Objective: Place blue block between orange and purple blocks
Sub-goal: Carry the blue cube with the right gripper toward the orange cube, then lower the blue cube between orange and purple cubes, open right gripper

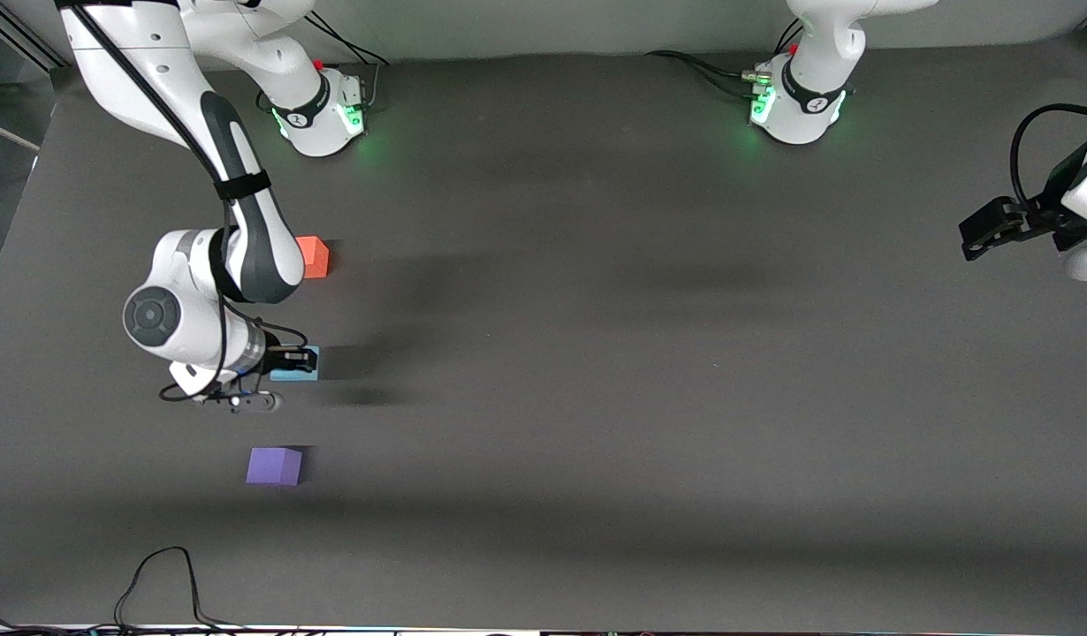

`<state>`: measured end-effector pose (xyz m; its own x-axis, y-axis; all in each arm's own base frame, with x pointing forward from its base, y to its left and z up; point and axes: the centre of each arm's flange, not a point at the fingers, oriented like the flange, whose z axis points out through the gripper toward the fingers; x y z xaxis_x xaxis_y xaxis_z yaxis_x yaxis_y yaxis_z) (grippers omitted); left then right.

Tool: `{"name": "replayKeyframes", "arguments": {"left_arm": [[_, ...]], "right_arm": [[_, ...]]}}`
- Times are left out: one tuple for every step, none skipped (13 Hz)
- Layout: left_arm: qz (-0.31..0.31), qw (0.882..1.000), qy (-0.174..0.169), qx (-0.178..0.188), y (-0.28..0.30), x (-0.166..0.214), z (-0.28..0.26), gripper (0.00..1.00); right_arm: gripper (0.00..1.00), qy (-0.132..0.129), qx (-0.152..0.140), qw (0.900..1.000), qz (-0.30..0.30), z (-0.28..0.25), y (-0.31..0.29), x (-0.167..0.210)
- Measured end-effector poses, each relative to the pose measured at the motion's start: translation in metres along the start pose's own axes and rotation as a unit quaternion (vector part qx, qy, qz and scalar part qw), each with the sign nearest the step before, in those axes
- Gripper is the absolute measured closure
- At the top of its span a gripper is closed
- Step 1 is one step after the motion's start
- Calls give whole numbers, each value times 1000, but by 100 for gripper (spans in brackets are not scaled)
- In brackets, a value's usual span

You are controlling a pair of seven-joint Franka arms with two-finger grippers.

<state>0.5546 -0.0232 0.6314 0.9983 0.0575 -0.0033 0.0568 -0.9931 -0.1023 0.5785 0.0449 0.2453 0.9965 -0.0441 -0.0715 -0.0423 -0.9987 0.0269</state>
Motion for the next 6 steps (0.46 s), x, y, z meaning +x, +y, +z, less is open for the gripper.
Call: {"name": "replayKeyframes", "arguments": {"left_arm": [[0,1000,0,0,0,0,0,0],[0,1000,-1,-1,0,0,0,0],[0,1000,-1,-1,0,0,1,0],[0,1000,-2,-2,1,1,2,0],[1,1000,-3,-2,2,1,2,0],[3,1000,-4,-6,4,1,3,0]], "right_arm": [[47,0,-1,1000,1,7,2,-6],[47,-2,-2,1000,0,12,1,-9],[47,-2,-3,1000,-2,14,-1,-11],[47,-2,-3,1000,-2,17,-1,-13],[47,-1,-4,1000,-2,20,-1,-15],[47,-4,-6,1000,-2,27,0,-18]]}}
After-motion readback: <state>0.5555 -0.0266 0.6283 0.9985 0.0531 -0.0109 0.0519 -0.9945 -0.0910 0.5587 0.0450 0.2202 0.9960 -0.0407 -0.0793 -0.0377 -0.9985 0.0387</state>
